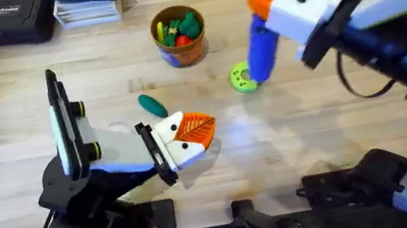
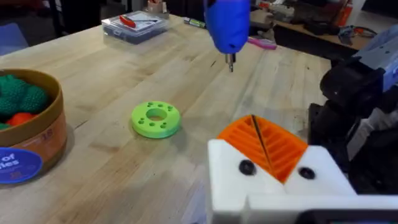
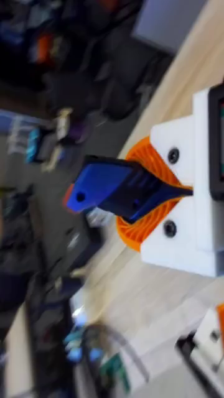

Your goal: Pick up the gripper from the table and insert it into the empty holder that is missing its gripper. Then pick up a screw, insert it into the mounting hole, and use the screwdriver to tighten it. Finally, clean up the table by picking up the vegetable and placing it into the bucket.

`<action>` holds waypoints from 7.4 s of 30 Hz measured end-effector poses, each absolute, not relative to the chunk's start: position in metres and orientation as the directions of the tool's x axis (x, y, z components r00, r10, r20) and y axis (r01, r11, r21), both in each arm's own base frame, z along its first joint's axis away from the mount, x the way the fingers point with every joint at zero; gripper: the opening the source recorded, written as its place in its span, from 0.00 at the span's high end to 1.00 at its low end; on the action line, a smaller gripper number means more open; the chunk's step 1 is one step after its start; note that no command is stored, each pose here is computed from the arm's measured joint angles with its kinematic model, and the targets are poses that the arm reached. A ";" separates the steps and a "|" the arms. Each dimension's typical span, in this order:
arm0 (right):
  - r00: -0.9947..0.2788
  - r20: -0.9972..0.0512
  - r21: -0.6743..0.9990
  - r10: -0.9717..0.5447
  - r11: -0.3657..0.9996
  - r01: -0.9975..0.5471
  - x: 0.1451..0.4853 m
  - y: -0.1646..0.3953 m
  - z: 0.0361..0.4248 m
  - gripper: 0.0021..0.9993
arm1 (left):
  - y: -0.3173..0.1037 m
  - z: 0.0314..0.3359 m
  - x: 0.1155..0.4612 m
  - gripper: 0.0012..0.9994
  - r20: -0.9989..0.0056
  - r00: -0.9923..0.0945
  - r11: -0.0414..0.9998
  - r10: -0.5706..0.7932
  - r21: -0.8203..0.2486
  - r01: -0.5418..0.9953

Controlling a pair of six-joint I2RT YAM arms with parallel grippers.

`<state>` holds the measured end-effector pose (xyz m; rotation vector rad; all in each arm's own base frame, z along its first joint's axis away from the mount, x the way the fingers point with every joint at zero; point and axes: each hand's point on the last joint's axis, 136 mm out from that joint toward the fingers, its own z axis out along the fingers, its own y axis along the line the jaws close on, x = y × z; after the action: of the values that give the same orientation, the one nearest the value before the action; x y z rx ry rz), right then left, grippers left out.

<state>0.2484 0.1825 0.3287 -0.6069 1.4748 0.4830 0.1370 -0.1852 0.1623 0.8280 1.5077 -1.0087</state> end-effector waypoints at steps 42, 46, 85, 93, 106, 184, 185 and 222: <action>0.287 -0.934 -0.165 0.212 0.458 -0.873 0.158 0.323 0.358 0.98 | -0.185 0.162 0.137 1.00 -0.986 -0.167 0.396 -0.018 -0.161 0.904; 0.283 -0.937 -0.164 0.205 0.457 -0.874 0.160 0.326 0.354 0.98 | -0.185 0.162 0.137 1.00 -0.986 -0.168 0.396 -0.018 -0.161 0.904; 0.298 -0.937 -0.191 0.182 0.447 -0.874 0.170 0.332 0.380 0.98 | -0.185 0.163 0.137 1.00 -0.987 -0.163 0.396 -0.018 -0.156 0.905; 0.415 -0.876 -0.255 0.245 0.495 -0.831 0.169 0.315 0.437 0.98 | -0.185 0.163 0.137 1.00 -0.987 -0.163 0.396 -0.018 -0.156 0.905; 0.151 -0.797 -0.550 -0.585 0.599 -0.581 0.314 0.215 0.271 0.98 | -0.185 0.163 0.137 1.00 -0.987 -0.163 0.396 -0.018 -0.156 0.905; -0.678 -0.566 0.073 -0.469 0.791 -0.608 0.204 0.157 0.191 0.01 | -0.185 0.163 0.137 0.11 -0.987 -0.162 0.396 -0.018 -0.156 0.905; -0.693 -0.567 0.100 -0.445 0.798 -0.594 0.202 0.159 0.192 0.01 | -0.185 0.163 0.137 0.04 -0.986 -0.164 0.396 -0.019 -0.158 0.905; -0.776 -0.552 0.216 -0.306 0.846 -0.487 0.200 0.165 0.195 0.01 | -0.088 0.115 0.251 0.01 -0.583 -0.772 0.949 -0.255 -0.306 -0.082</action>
<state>0.2002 0.1647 0.1950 -0.5810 2.5106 0.4784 0.2509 -0.0884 0.1153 -0.2371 2.4426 -0.3468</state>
